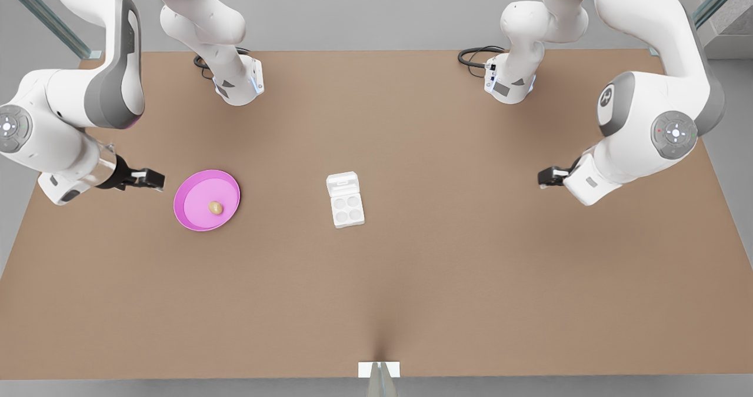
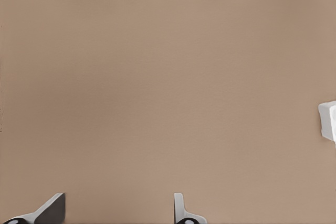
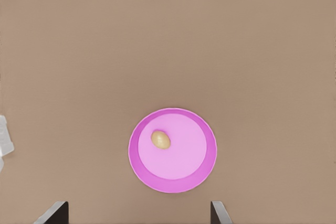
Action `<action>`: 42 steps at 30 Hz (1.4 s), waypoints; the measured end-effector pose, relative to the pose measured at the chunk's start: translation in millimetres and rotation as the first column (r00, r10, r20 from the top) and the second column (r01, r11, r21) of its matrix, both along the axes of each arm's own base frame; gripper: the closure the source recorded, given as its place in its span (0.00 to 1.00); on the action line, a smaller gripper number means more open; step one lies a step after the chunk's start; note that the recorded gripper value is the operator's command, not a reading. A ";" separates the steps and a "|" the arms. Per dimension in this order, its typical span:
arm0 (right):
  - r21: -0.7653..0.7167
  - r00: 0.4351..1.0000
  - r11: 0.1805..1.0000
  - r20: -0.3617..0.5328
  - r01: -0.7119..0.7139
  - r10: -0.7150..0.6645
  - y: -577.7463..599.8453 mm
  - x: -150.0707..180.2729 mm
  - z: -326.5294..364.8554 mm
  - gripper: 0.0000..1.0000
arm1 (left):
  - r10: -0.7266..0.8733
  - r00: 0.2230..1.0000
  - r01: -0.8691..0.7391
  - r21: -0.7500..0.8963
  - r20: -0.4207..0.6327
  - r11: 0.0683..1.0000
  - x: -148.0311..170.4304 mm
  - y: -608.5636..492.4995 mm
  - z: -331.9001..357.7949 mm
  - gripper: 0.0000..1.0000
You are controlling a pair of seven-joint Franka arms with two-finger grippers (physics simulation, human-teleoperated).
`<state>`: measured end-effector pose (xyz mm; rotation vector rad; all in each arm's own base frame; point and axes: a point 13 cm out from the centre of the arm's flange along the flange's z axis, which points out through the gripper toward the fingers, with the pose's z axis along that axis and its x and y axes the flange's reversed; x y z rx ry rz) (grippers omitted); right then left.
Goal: Pack egg into the box and close the box lid
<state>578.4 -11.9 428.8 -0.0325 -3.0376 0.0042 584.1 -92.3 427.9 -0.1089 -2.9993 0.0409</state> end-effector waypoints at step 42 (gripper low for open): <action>-0.031 0.998 0.998 0.037 -0.049 0.050 43.9 -54.2 -235.6 0.00 | 0.025 1.000 -0.025 0.075 0.009 0.997 22.4 -24.4 -24.6 0.00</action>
